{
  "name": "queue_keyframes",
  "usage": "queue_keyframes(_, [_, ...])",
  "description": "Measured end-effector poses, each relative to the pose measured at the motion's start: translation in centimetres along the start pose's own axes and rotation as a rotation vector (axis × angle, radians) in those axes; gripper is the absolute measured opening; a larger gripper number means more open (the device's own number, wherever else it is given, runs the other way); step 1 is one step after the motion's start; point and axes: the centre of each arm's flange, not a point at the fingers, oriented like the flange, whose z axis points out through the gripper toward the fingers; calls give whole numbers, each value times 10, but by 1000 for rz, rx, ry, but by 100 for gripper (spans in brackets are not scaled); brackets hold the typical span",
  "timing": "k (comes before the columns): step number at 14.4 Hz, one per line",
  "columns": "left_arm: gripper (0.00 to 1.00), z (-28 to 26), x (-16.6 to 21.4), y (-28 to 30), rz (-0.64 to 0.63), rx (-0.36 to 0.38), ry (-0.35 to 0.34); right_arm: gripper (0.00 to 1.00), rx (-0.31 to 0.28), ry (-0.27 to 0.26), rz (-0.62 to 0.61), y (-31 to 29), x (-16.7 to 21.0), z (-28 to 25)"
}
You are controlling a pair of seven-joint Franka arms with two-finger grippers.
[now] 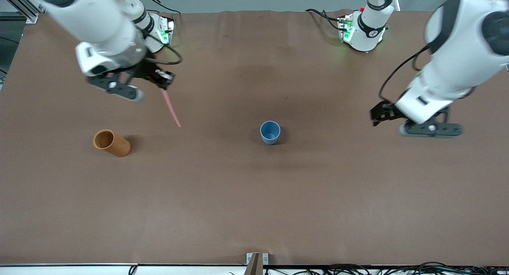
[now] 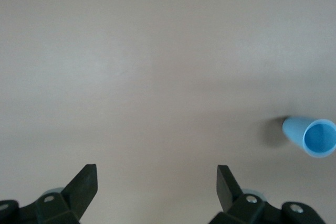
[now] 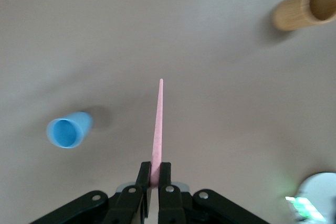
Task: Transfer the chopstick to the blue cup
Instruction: 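Carry the chopstick over the blue cup and lower it in with the right gripper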
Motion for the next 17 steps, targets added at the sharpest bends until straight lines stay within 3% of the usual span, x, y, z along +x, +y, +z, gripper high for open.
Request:
queue_keyframes(4, [100, -40, -3, -28, 24, -7, 2, 9, 108, 39, 61, -85, -43, 43])
queue_keyframes(9, [100, -33, 2, -37, 7, -12, -9, 9, 132, 47, 66, -133, -81, 91])
queue_keyframes(14, [100, -62, -9, -27, 22, -15, 32, 9, 182, -37, 80, -146, -95, 99])
queue_keyframes(17, [100, -63, -10, -31, 17, -15, 27, 9, 174, -50, 68, -152, -106, 108])
